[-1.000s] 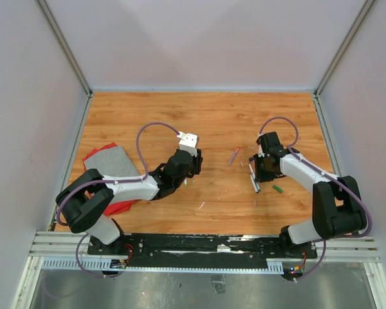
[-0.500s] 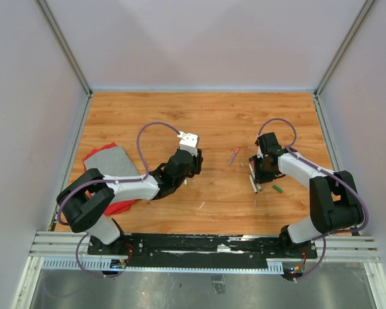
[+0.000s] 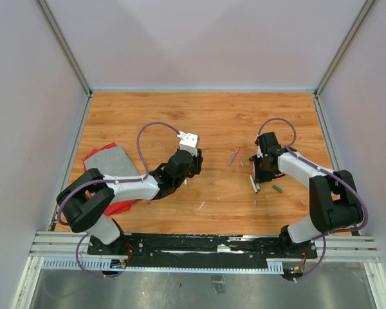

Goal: Insert the pens into the pen caps
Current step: Pick up the pen from the center of the board.

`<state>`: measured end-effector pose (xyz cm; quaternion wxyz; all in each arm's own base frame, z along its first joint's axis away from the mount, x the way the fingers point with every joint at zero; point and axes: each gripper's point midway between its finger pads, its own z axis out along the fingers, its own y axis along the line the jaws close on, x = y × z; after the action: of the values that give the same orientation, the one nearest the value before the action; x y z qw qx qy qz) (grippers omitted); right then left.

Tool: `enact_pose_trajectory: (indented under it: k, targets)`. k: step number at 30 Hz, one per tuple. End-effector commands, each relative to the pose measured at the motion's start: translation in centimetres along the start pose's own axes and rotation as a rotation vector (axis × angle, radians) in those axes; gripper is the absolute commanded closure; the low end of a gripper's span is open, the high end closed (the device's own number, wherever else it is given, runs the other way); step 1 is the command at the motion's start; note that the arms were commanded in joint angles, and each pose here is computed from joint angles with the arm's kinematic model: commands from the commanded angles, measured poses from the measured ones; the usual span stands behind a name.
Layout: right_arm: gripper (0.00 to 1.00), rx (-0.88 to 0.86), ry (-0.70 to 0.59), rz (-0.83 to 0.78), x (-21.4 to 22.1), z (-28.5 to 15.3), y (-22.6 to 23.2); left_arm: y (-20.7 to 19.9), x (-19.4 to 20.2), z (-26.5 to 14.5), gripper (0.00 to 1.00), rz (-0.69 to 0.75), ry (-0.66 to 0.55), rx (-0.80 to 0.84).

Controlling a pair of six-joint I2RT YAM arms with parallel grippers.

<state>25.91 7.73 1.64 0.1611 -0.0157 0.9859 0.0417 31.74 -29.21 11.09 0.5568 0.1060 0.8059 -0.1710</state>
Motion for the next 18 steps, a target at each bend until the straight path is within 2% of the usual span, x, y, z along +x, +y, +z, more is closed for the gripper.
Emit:
enact_pose_trajectory:
  k: [1, 9, 13, 18]
  targets:
    - [0.83, -0.024, -0.057, -0.035, -1.3, -1.5, 0.3, -0.4, -1.4, 0.3, 0.62, -0.020, -0.036, 0.005]
    - [0.84, -0.083, -0.103, -0.090, -2.3, -3.8, 1.5, -0.5, -1.4, 0.3, 0.62, -0.027, -0.037, 0.008]
    - [0.85, -0.111, -0.176, -0.072, -3.3, -5.5, 2.1, -0.6, -1.5, 0.0, 0.62, -0.038, -0.043, 0.020]
    - [0.87, -0.371, -0.316, -0.031, -4.5, -7.3, 6.8, -1.3, -2.0, -0.7, 0.58, -0.059, -0.073, 0.082]
